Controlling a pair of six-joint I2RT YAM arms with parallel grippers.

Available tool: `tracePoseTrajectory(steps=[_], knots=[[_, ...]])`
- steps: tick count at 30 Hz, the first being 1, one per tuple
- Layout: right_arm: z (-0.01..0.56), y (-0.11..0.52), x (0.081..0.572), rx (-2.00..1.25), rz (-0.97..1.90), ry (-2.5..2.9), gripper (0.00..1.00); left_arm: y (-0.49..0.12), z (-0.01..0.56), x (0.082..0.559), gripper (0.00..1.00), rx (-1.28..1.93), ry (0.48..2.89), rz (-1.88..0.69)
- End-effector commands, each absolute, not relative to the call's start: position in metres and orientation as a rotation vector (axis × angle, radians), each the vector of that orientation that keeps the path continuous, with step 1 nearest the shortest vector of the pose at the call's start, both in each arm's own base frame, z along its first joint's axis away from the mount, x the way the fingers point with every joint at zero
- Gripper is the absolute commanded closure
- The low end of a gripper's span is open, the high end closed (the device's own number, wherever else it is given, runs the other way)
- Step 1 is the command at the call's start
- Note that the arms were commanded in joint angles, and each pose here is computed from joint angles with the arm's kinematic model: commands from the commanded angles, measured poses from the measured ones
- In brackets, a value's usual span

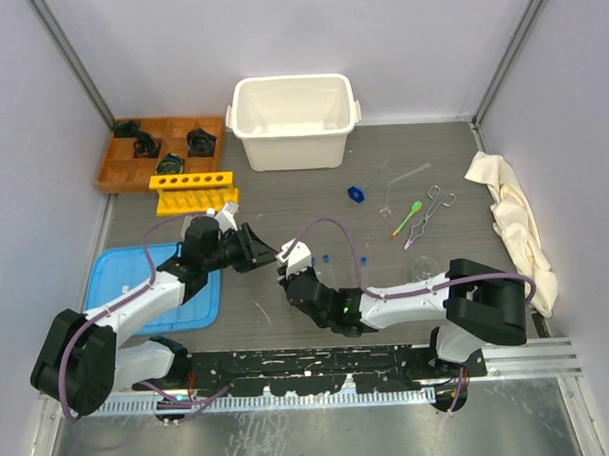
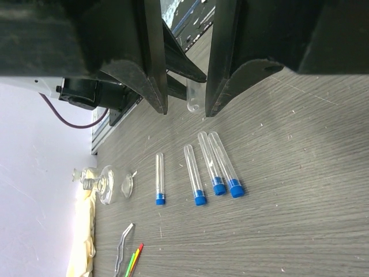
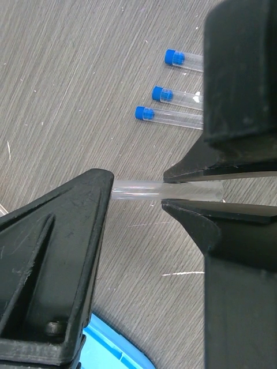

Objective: Organize the chemistry lab equipment
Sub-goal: Pick up the test tube at the center of the board.

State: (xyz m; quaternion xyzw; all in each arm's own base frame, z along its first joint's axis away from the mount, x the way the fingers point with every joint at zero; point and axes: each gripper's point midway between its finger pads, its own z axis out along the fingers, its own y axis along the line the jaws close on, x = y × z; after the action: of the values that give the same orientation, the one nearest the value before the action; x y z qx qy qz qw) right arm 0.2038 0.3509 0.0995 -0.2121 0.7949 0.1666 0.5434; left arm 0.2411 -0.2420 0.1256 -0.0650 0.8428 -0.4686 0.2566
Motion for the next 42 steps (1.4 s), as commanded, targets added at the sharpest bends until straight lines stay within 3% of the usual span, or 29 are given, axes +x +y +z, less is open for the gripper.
tracePoseTrajectory(steps=[1, 16, 28, 35, 42], knots=[[0.134, 0.362, 0.210, -0.427, 0.447, 1.818, 0.81, -0.244, 0.128, 0.241, 0.66, -0.131, 2.271, -1.273], [0.134, 0.365, 0.211, -0.437, 0.439, 1.820, 0.81, -0.247, 0.120, 0.243, 0.68, -0.141, 2.276, -1.280], [0.129, 0.364, 0.210, -0.445, 0.435, 1.832, 0.80, -0.247, 0.122, 0.245, 0.94, -0.142, 2.253, -1.281], [0.130, 0.362, 0.205, -0.458, 0.461, 1.840, 0.63, -0.239, 0.112, 0.251, 1.00, -0.143, 2.280, -1.181], [0.145, 0.357, 0.187, -0.485, 0.534, 1.821, 0.60, -0.214, 0.114, 0.277, 1.00, -0.116, 2.275, -0.889]])
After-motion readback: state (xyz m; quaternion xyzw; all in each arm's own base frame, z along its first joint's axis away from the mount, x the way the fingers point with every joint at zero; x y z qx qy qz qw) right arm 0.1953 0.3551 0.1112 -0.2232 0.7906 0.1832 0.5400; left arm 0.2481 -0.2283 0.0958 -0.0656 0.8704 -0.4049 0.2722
